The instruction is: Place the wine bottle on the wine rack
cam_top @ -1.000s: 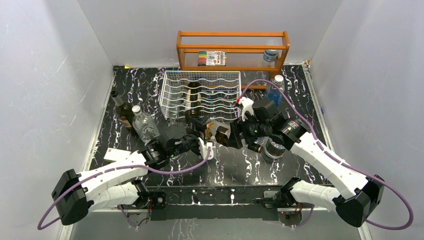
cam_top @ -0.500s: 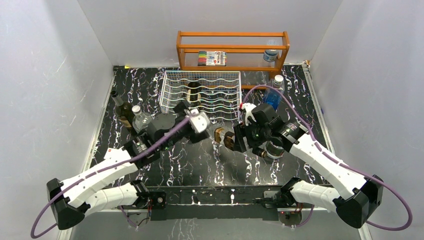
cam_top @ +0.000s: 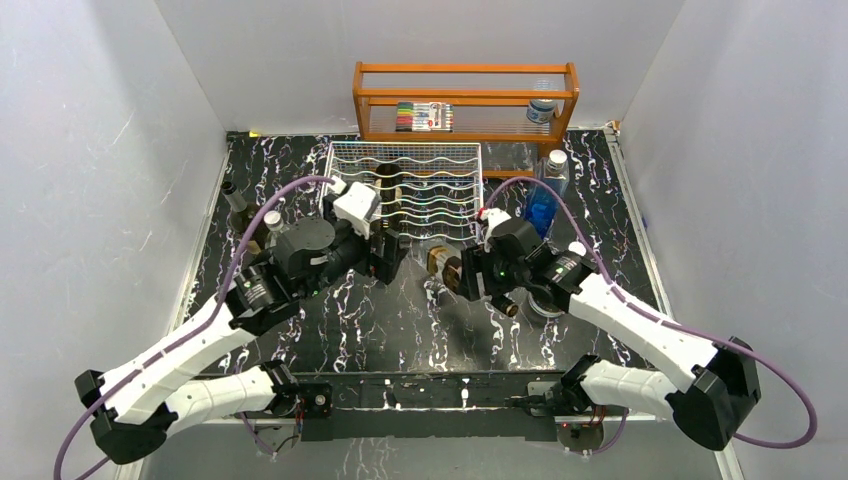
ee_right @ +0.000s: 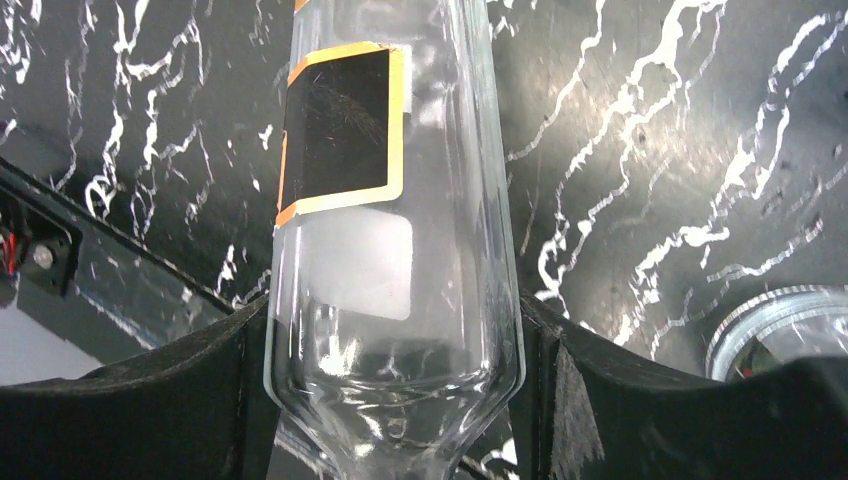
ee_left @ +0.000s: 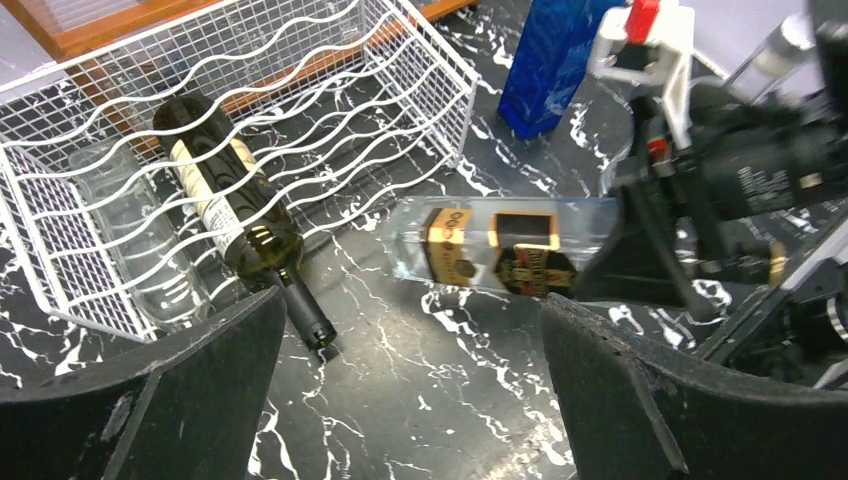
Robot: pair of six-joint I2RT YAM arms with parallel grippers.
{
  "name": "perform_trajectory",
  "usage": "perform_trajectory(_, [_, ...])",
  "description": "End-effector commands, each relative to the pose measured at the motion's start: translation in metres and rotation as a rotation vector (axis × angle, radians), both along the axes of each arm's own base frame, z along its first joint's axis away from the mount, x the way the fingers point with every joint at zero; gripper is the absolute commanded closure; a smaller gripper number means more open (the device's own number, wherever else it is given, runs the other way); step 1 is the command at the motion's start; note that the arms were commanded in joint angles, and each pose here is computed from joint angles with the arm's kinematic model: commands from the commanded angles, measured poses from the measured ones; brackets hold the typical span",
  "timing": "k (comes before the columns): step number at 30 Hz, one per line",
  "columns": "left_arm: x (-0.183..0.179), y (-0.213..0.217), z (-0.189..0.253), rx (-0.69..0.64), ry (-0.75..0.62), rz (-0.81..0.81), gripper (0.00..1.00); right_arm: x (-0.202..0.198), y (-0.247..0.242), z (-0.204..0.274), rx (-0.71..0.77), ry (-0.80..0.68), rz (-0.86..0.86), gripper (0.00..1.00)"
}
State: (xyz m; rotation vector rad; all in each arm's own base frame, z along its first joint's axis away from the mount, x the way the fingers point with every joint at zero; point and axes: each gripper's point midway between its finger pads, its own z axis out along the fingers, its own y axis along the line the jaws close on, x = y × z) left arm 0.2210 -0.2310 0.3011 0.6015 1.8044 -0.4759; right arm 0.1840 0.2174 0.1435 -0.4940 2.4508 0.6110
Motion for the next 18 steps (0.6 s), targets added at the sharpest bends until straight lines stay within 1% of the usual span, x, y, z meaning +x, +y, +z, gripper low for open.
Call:
perform_trajectory(1, [-0.008,0.018,0.035,-0.139,0.008,0.075,0.02,0.04,0.051,0.054,0.226,-0.233,-0.049,1.0])
perform_trajectory(5, [-0.009,0.027,0.04,-0.136,-0.001,0.101,0.02,0.05,0.06,0.051,0.201,-0.295,-0.116,1.0])
perform_trajectory(9, [-0.011,0.03,0.04,-0.129,-0.005,0.103,0.02,0.06,0.061,0.044,0.188,-0.316,-0.182,1.0])
perform_trajectory(15, [-0.01,0.03,0.033,-0.118,-0.001,0.102,0.02,0.067,0.065,0.046,0.232,-0.374,-0.196,1.0])
perform_trajectory(18, [-0.01,0.026,0.038,-0.134,-0.004,0.089,0.02,0.07,0.066,0.046,0.236,-0.387,-0.211,1.0])
